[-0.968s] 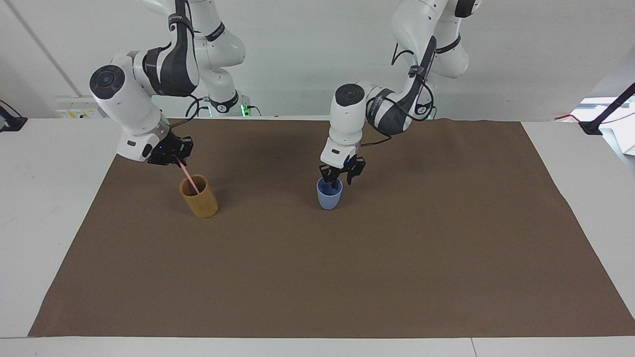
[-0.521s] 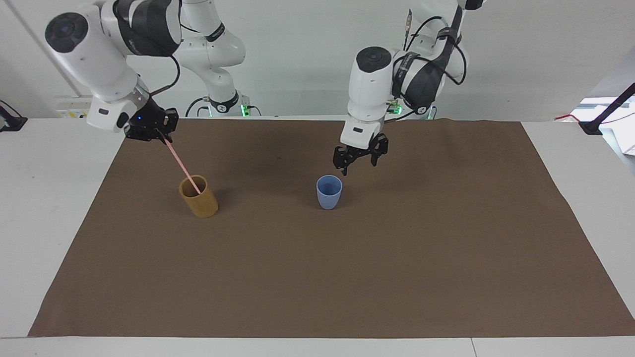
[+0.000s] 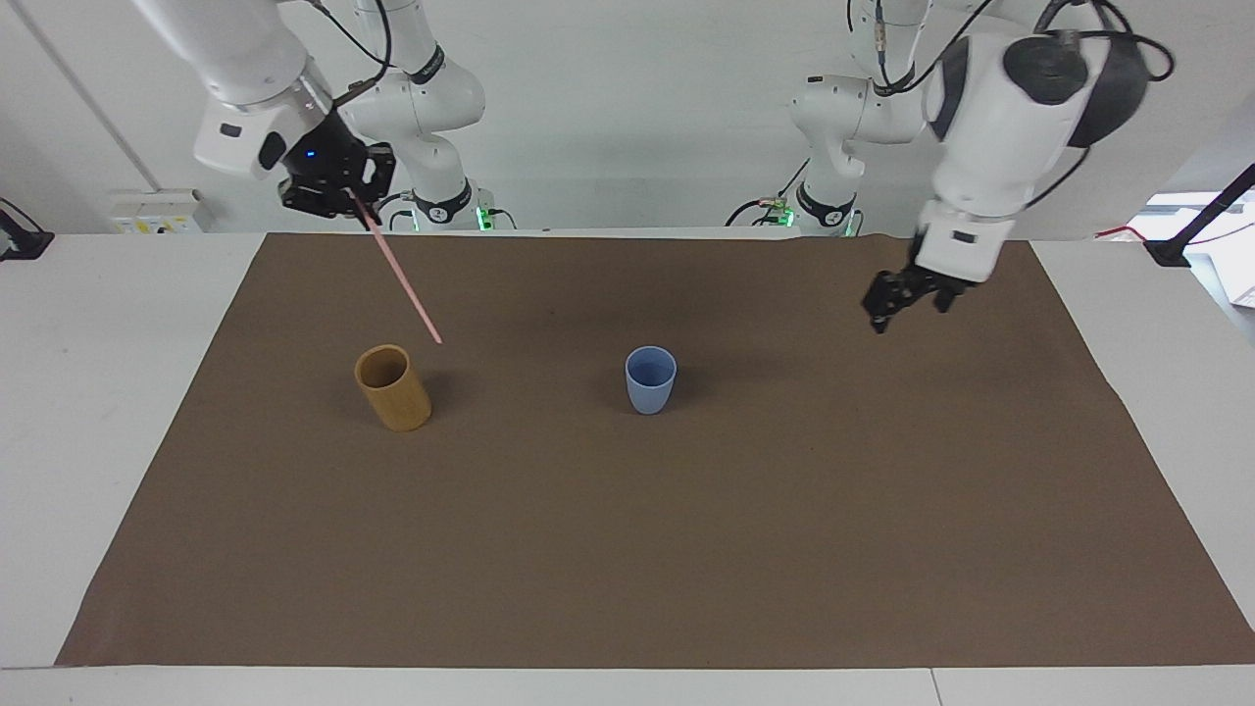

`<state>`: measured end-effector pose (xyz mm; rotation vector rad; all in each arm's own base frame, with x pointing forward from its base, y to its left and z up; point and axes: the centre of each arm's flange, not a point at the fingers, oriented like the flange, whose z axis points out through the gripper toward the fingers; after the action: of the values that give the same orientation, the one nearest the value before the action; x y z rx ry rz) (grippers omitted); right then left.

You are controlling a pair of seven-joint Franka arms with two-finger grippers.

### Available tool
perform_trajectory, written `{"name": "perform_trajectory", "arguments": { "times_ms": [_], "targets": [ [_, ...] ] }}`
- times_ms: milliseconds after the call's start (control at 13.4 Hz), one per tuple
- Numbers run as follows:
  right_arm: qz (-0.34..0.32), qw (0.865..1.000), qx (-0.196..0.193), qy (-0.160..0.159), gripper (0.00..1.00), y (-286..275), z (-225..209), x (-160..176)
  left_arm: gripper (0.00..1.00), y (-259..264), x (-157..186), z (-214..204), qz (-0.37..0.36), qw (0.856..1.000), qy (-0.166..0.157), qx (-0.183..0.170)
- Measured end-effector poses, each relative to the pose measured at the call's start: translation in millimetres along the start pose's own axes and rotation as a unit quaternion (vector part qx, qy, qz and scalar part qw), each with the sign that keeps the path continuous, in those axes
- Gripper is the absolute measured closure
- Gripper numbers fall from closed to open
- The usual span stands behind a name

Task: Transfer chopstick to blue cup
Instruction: 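Release the cup and withdraw the left gripper while the right gripper lifts the straw, then lower the pink straw into the blue cup with the right gripper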

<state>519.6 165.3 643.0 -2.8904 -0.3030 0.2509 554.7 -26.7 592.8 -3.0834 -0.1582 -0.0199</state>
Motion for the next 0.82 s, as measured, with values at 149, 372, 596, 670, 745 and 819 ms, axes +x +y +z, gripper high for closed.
{"name": "perform_trajectory", "arguments": {
  "times_ms": [149, 372, 596, 670, 745, 819],
  "targets": [
    [0.050, 0.999, 0.017, 0.004, 0.92, -59.2, 31.4, 13.4, 0.00, -16.2, 0.2, 0.2, 0.007, 1.000, -0.001, -0.001],
    [0.099, 0.995, 0.011, 0.000, 0.92, -153.7, 88.2, 11.9, 0.00, -1.9, -2.2, 1.5, 0.020, 1.000, -0.004, 0.000],
    [0.116, 0.993, -0.001, -0.019, 0.92, -175.4, 130.0, 0.9, 0.00, -0.1, -2.5, 1.4, 0.021, 1.000, -0.004, 0.000],
    [0.123, 0.992, 0.000, -0.019, 0.92, -167.0, 137.5, 0.7, 0.00, -0.1, -2.5, 1.4, 0.021, 1.000, -0.004, 0.000],
    [0.131, 0.991, 0.002, -0.018, 0.92, -157.8, 144.2, -0.4, 0.00, -0.1, -2.5, 1.4, 0.021, 1.000, -0.004, 0.000],
    [0.136, 0.991, 0.003, -0.018, 0.92, -150.7, 149.4, -3.3, 0.00, -0.1, -2.5, 1.4, 0.021, 1.000, -0.004, 0.000]
  ]
}}
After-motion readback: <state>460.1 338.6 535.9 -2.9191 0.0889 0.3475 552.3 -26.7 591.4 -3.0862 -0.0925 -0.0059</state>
